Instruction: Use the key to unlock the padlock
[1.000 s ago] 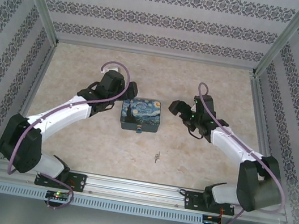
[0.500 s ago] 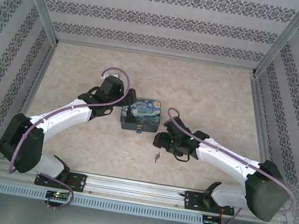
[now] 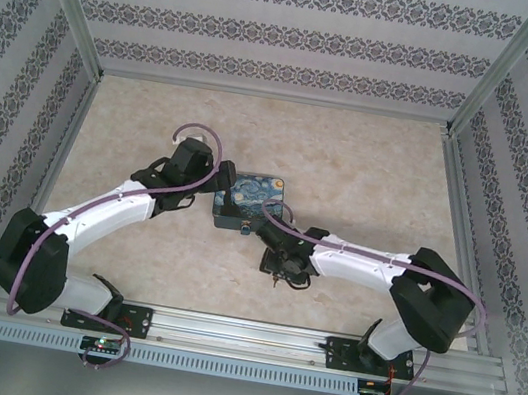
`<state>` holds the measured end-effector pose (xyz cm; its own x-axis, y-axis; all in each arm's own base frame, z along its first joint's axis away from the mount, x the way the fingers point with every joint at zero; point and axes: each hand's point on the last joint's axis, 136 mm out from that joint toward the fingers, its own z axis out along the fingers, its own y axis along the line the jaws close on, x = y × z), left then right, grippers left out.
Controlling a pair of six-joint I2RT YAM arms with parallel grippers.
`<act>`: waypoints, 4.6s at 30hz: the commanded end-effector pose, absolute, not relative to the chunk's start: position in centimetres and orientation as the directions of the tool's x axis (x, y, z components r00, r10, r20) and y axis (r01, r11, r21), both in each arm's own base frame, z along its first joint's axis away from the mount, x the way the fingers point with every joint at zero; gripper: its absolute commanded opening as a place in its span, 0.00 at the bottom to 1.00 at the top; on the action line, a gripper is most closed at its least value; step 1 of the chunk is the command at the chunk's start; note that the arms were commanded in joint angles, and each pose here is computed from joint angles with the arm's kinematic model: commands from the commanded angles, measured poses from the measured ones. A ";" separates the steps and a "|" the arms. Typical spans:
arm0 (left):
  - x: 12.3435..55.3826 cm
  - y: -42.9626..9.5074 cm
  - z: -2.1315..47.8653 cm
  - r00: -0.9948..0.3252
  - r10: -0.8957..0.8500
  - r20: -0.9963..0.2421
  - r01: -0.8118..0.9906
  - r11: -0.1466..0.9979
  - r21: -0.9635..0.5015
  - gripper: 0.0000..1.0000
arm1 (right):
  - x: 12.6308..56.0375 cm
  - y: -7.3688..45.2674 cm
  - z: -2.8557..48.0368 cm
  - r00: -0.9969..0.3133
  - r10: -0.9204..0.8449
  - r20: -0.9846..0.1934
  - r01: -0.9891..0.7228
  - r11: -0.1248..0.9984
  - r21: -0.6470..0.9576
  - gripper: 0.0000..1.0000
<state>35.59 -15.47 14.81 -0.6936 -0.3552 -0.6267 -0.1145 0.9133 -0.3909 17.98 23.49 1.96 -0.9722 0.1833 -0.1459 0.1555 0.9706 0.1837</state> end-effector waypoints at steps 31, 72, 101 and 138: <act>34.9 -15.2 14.1 -0.707 -0.378 -0.597 -0.136 0.902 -0.410 0.99 | 16.2 22.7 -1.1 -0.972 0.194 -0.132 0.187 0.980 0.070 0.36; 35.1 -16.8 12.4 -0.750 -0.412 -0.517 -0.163 0.873 -0.460 1.00 | 20.0 21.4 2.1 -0.965 0.173 -0.195 0.051 0.860 0.507 0.00; 32.7 -27.1 16.1 -0.907 -0.321 -0.272 0.041 0.576 -0.816 0.74 | 25.0 26.1 13.1 -0.919 0.201 -0.339 -0.090 0.731 0.676 0.00; 31.9 -31.2 14.6 -0.941 -0.251 -0.227 0.062 0.532 -0.844 0.32 | 27.0 27.5 14.2 -0.913 0.208 -0.352 -0.105 0.713 0.693 0.00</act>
